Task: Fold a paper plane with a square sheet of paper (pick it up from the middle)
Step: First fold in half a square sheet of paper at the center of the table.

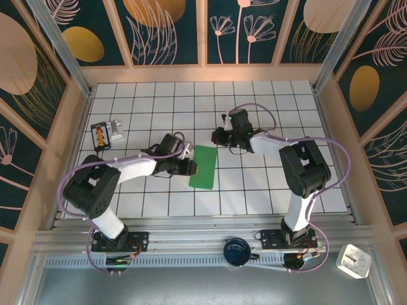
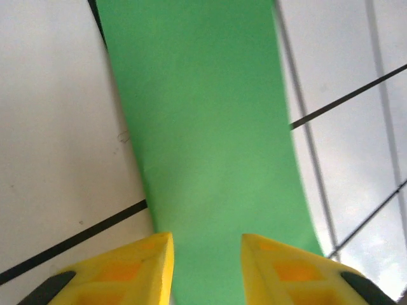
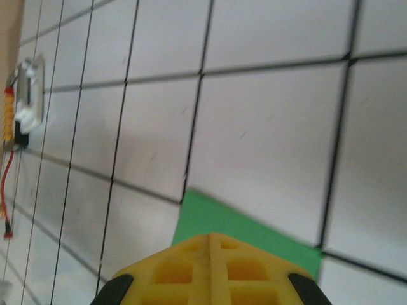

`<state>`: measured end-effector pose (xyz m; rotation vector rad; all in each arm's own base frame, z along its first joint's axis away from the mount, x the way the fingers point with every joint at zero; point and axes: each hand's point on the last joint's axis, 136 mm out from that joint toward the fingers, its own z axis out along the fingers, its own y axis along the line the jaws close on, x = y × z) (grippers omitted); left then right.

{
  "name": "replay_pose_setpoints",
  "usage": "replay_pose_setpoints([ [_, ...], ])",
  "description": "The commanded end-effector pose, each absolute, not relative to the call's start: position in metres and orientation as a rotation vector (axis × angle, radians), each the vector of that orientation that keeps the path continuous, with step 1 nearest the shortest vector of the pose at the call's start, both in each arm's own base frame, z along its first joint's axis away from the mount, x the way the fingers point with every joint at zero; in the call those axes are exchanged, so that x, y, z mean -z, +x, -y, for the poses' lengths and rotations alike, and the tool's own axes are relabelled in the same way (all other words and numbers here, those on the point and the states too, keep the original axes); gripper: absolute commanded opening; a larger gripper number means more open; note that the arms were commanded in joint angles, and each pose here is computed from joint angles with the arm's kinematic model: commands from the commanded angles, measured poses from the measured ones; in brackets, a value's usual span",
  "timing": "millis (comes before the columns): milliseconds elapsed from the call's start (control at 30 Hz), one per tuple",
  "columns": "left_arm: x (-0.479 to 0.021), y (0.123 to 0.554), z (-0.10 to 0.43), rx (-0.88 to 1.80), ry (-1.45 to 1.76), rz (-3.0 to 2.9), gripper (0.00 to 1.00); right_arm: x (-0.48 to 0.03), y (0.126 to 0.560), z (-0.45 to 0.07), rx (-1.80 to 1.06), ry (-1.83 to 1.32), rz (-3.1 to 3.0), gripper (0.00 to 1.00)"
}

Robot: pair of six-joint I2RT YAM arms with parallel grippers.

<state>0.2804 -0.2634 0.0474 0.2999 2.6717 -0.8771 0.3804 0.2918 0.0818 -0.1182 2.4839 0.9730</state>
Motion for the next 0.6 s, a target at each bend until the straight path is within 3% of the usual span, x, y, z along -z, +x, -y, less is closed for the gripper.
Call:
replay_pose_setpoints([
  [0,-0.067,0.288,0.258,0.947,0.156,-2.607,0.36,-0.087,0.359,-0.320,-1.070,-0.229,-2.455,0.00],
  [133,-0.069,0.287,0.246,1.005,0.011,-2.590,0.33,-0.080,0.350,-0.346,-1.154,-0.263,-2.465,0.00],
  [400,-0.054,0.271,0.254,1.149,-0.049,-2.626,0.08,-0.043,0.355,-0.359,-1.145,-0.265,-2.539,0.00],
  [567,-0.056,0.275,0.265,1.239,-0.053,-2.609,0.00,-0.021,0.352,-0.352,-1.116,-0.241,-2.588,0.00],
])
